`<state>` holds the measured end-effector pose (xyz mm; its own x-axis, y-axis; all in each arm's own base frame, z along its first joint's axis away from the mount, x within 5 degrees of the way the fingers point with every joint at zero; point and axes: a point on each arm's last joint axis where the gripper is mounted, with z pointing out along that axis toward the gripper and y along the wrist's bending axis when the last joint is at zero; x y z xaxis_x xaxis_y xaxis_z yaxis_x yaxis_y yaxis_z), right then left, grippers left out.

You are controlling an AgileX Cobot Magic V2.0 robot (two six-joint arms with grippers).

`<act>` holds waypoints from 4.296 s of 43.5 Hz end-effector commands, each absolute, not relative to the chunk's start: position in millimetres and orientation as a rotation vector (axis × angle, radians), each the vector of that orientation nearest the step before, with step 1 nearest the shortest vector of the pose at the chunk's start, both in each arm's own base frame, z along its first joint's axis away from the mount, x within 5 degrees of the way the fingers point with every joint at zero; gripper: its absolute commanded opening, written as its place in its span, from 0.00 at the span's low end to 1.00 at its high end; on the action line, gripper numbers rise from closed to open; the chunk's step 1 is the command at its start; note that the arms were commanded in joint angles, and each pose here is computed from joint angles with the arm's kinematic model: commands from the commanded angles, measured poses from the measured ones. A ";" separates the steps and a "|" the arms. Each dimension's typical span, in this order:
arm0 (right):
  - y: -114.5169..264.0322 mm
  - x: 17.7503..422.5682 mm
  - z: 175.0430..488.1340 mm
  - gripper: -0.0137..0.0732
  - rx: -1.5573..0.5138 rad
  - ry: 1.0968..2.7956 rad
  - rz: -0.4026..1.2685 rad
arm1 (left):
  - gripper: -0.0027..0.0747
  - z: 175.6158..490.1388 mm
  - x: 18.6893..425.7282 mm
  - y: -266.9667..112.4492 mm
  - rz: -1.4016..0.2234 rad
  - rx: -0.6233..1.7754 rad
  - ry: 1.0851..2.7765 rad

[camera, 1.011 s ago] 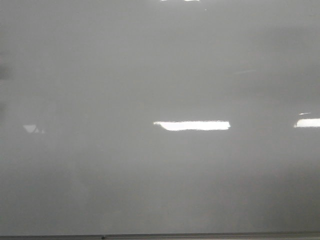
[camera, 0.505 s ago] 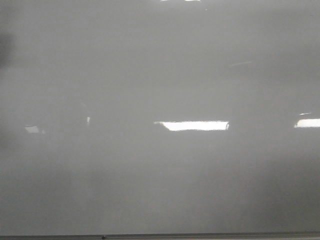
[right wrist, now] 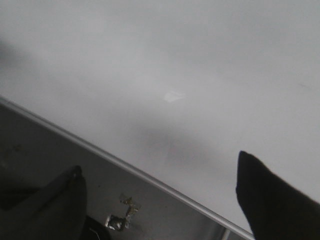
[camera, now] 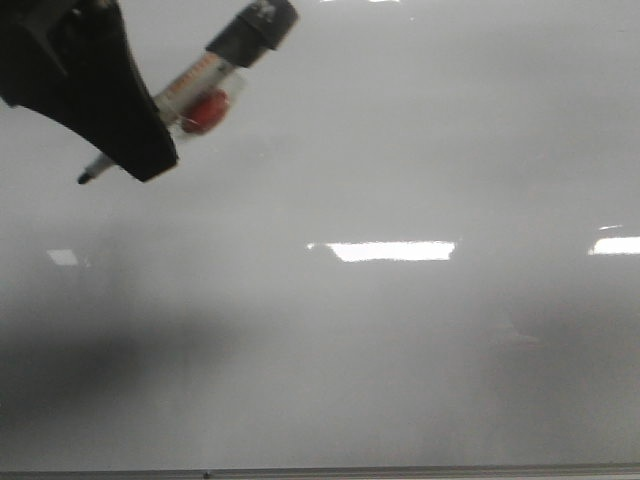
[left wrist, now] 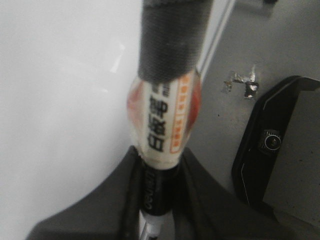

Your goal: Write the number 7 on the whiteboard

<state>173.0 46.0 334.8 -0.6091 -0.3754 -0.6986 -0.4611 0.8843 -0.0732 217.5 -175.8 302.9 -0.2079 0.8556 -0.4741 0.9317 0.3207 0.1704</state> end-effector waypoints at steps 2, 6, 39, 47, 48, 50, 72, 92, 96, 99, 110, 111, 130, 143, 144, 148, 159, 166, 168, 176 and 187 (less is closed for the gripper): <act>67.8 174.1 341.3 0.88 -0.876 2.182 0.191 | 0.01 316.4 205.4 -197.5 -0.247 1.631 1.965; 87.2 169.4 336.7 0.88 -1.088 2.126 0.276 | 0.01 315.4 196.1 -207.9 -0.265 1.683 1.929; 169.9 193.6 339.7 0.72 -1.445 1.788 0.609 | 0.01 316.0 181.9 -221.4 -0.281 1.764 1.844; 171.4 196.2 336.8 0.61 -1.447 1.798 0.611 | 0.01 316.7 182.8 -222.1 -0.280 1.752 1.834; 171.4 196.2 336.8 0.58 -1.447 1.798 0.611 | 0.01 316.8 183.0 -222.2 -0.279 1.751 1.833; 171.4 196.2 336.8 0.52 -1.447 1.798 0.611 | 0.01 316.9 183.1 -222.3 -0.279 1.749 1.832; 171.4 196.1 336.8 0.08 -1.442 1.804 0.615 | 0.53 319.8 182.9 -221.0 -0.282 1.723 1.835; 116.6 202.6 372.0 0.08 -0.956 2.086 0.419 | 0.65 369.5 169.0 -127.6 -0.237 1.147 2.012; 100.8 205.9 366.4 0.08 -0.676 2.137 0.454 | 0.65 361.1 164.0 -107.6 -0.235 1.003 2.062; 99.2 209.3 358.6 0.08 -0.615 2.098 0.441 | 0.65 358.9 161.1 -99.8 -0.242 0.937 2.053; 109.2 232.7 357.4 0.08 -0.537 1.978 0.405 | 0.65 361.6 160.4 -96.4 -0.239 0.893 2.010; 109.6 234.6 357.3 0.08 -0.527 1.973 0.406 | 0.65 361.6 160.4 -96.4 -0.239 0.893 2.010; 118.9 263.8 348.4 0.08 -0.472 1.965 0.394 | 0.65 362.0 160.6 -96.5 -0.238 0.891 2.006; 127.8 286.0 346.7 0.08 -0.477 1.982 0.393 | 0.64 362.0 160.6 -96.5 -0.238 0.891 2.006; 127.4 287.2 345.8 0.08 -0.473 1.983 0.391 | 0.64 362.0 160.6 -96.5 -0.238 0.891 2.006; 118.4 289.7 345.5 0.09 -0.450 1.999 0.377 | 0.64 362.0 160.6 -96.5 -0.238 0.891 2.006; 87.7 289.9 347.5 0.09 -0.394 2.061 0.335 | 0.64 362.0 160.6 -96.5 -0.238 0.891 2.006; 93.1 289.0 340.0 0.09 -0.433 2.111 0.359 | 0.64 362.0 160.6 -96.5 -0.238 0.891 2.006; 98.6 288.6 331.1 0.09 -0.487 2.157 0.372 | 0.64 362.0 160.6 -96.5 -0.238 0.891 2.006; 114.6 287.7 303.8 0.09 -0.576 2.240 0.397 | 0.64 362.0 160.6 -96.5 -0.238 0.891 2.006; 126.4 248.9 337.6 0.09 -0.715 2.144 0.451 | 0.65 361.1 158.9 -99.0 -0.227 0.967 1.979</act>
<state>268.5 124.8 303.6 -0.6091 -0.3380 -0.7175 -0.5803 0.8066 0.1126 159.5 -96.4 346.1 -0.3767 0.5654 -0.7338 0.7023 0.6908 0.1718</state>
